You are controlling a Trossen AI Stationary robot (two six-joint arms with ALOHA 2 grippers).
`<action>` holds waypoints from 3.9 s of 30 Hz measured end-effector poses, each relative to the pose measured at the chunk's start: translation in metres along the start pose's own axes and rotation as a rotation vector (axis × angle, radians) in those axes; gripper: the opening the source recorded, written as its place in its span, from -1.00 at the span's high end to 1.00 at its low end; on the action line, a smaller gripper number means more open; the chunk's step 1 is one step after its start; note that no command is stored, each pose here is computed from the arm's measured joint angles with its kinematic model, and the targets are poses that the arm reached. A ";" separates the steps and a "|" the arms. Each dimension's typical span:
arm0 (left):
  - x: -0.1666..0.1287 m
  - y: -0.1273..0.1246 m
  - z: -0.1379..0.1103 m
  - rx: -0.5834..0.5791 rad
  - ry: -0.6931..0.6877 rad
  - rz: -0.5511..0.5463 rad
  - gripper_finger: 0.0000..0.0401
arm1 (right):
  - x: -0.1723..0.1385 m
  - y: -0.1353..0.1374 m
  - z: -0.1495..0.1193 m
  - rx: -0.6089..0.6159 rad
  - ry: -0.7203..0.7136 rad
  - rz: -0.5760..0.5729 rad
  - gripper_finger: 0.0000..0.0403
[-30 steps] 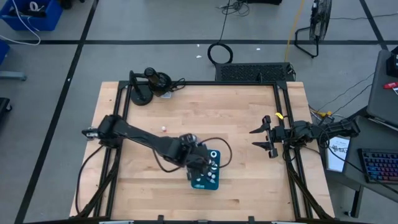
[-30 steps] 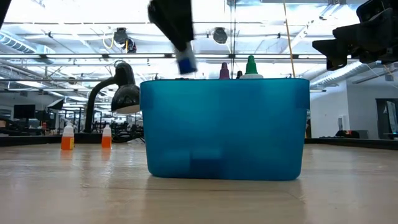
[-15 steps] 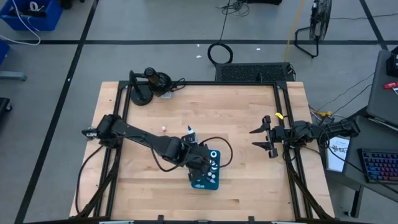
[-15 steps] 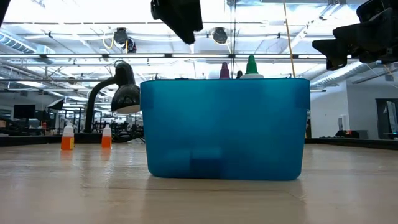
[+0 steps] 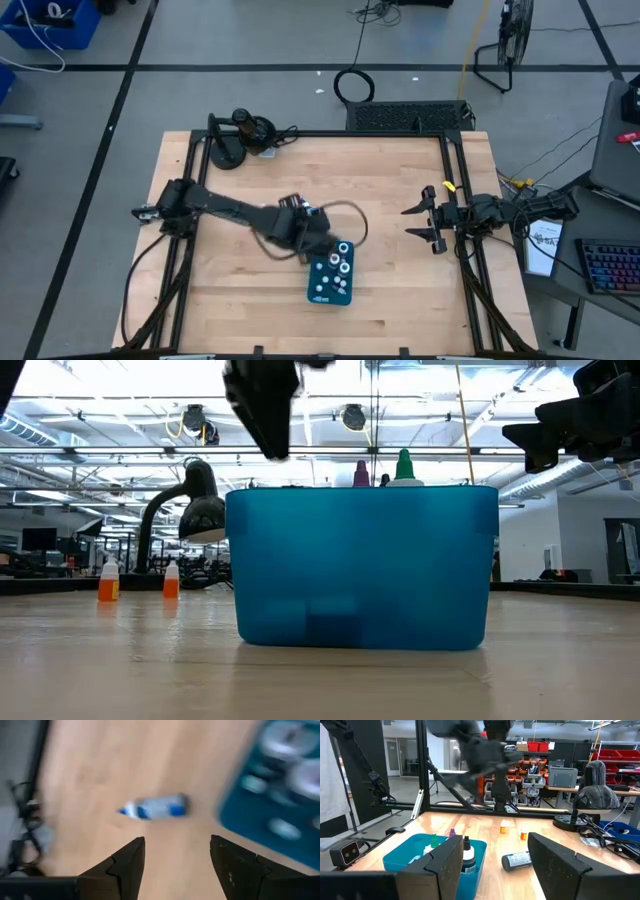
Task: Pick & Place food coloring
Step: Put the orange small food coloring bottle into the blue bin
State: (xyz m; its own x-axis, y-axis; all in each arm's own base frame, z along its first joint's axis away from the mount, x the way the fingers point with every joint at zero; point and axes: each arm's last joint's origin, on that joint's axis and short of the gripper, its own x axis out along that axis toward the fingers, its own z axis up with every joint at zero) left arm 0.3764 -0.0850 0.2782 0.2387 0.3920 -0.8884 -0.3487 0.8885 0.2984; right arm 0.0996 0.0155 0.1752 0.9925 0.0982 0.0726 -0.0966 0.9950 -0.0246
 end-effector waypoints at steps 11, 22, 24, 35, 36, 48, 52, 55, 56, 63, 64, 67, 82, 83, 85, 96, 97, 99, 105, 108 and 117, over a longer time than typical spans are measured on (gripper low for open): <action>0.102 0.107 0.003 -0.286 0.180 -0.109 -0.12 | 0.000 0.000 0.000 0.000 -0.001 0.000 -0.05; 0.084 0.159 -0.078 -0.585 0.028 -0.255 -0.12 | 0.000 0.000 0.000 0.000 -0.002 0.000 -0.05; 0.084 0.159 -0.095 -0.627 0.038 -0.259 -0.12 | 0.000 0.000 0.000 0.000 -0.002 0.000 -0.05; 0.107 0.147 -0.138 -0.711 0.153 -0.193 -0.12 | 0.000 0.000 0.000 0.000 -0.004 0.000 -0.05; 0.108 0.146 -0.139 -0.710 0.152 -0.189 -0.12 | 0.000 0.000 0.001 0.001 -0.005 0.000 -0.05; 0.114 0.138 -0.140 -0.714 0.096 -0.235 -0.12 | 0.000 0.000 0.000 0.000 0.000 0.000 -0.05; 0.115 0.138 -0.142 -0.719 0.104 -0.230 -0.12 | 0.000 0.000 0.000 0.000 0.000 0.000 -0.05; 0.115 0.138 -0.143 -0.720 0.105 -0.222 -0.12 | 0.000 0.000 0.000 0.000 0.000 0.000 -0.05; 0.115 0.138 -0.143 -0.722 0.104 -0.221 -0.12 | 0.000 0.000 0.000 0.000 0.000 0.000 -0.05; 0.115 0.139 -0.143 -0.725 0.097 -0.203 -0.12 | 0.000 0.000 0.000 0.000 0.000 0.000 -0.05; 0.115 0.139 -0.143 -0.725 0.097 -0.203 -0.12 | 0.000 0.000 0.000 0.000 0.000 0.000 -0.05; 0.116 0.138 -0.143 -0.723 0.101 -0.201 -0.12 | 0.000 0.000 0.000 0.000 0.000 0.000 -0.05; 0.130 0.134 -0.145 -0.704 0.165 -0.172 -0.12 | 0.000 0.000 0.000 0.000 0.000 0.000 -0.05; 0.132 0.133 -0.145 -0.701 0.173 -0.168 -0.12 | 0.000 0.000 0.000 0.000 0.000 0.000 -0.05; 0.134 0.133 -0.144 -0.694 0.173 -0.170 -0.12 | 0.000 0.000 0.000 0.000 0.000 0.000 -0.05; 0.135 0.132 -0.142 -0.677 0.153 -0.189 -0.12 | 0.000 0.000 0.000 0.001 -0.004 0.000 -0.05; 0.135 0.132 -0.142 -0.676 0.153 -0.189 -0.10 | 0.000 0.000 0.000 0.000 -0.003 0.000 -0.05; 0.135 0.132 -0.142 -0.674 0.153 -0.189 -0.03 | 0.000 0.000 0.000 0.000 -0.004 0.000 -0.05; 0.135 0.131 -0.140 -0.667 0.140 -0.213 0.46 | 0.000 0.000 0.000 0.000 -0.003 0.000 -0.05; 0.135 0.132 -0.140 -0.664 0.137 -0.219 0.67 | 0.000 0.000 0.000 0.000 -0.003 0.000 -0.05; 0.116 0.116 -0.123 -0.591 0.102 -0.328 0.67 | 0.000 0.000 0.000 0.000 -0.003 0.000 -0.05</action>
State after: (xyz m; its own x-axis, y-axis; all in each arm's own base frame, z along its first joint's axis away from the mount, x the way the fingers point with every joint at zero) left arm 0.2522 0.0347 0.1667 0.3402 0.0743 -0.9374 -0.7163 0.6663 -0.2071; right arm 0.0996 0.0155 0.1755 0.9923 0.0981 0.0756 -0.0966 0.9950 -0.0241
